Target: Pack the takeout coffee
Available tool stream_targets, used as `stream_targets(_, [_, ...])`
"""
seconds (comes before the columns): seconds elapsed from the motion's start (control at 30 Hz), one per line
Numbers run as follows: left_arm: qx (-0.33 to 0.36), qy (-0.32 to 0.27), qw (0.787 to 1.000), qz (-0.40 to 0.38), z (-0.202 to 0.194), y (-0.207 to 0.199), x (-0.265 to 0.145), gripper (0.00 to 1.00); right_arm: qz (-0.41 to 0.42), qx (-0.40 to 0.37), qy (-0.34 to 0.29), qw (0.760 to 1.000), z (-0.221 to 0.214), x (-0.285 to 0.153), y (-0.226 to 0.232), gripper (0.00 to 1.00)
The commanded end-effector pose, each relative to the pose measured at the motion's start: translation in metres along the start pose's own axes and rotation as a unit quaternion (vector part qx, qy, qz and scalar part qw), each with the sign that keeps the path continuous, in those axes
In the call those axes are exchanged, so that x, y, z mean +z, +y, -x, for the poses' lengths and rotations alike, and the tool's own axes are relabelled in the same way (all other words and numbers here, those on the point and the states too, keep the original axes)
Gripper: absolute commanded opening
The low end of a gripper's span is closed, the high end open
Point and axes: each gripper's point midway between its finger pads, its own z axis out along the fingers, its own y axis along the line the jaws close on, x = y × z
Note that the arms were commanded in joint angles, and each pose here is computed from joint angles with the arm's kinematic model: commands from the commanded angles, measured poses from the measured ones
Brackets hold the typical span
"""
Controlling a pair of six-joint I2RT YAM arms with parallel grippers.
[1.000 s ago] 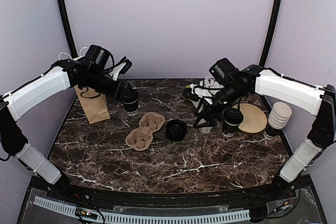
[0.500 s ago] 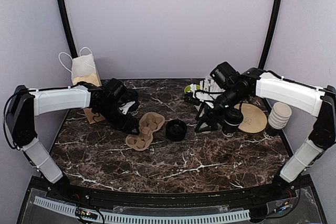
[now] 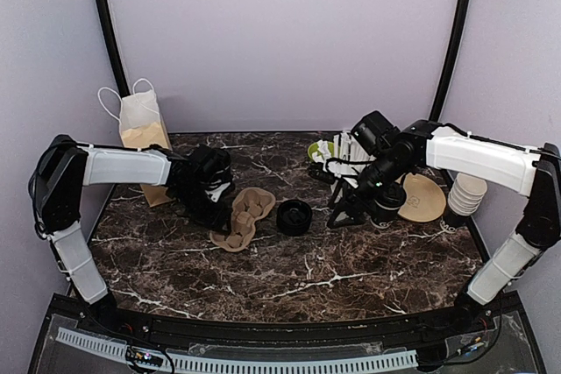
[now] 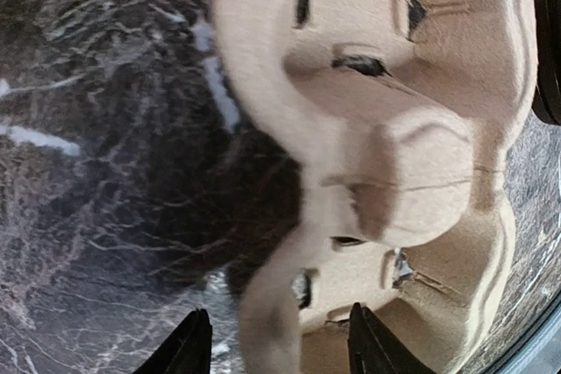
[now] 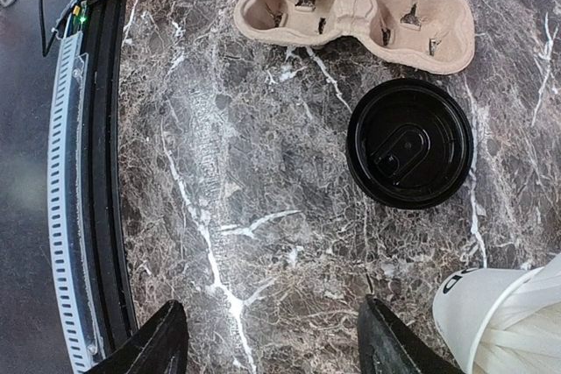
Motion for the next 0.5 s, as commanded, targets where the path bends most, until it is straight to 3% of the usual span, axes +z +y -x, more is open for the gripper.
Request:
stream_targets(0.0, [0.003, 0.022, 1.0, 0.003, -0.024, -0.015, -0.002, 0.56, -0.003, -0.013, -0.01, 1.0, 0.005, -0.002, 0.003, 0.66])
stream_targets(0.3, [0.013, 0.072, 0.997, 0.0, -0.082, -0.068, -0.002, 0.58, 0.002, -0.017, 0.005, 1.0, -0.002, 0.005, 0.001, 0.67])
stream_targets(0.47, [0.03, 0.072, 0.996, -0.048, -0.084, -0.122, 0.002, 0.62, 0.007, -0.012, 0.005, 1.0, -0.004, 0.008, 0.002, 0.67])
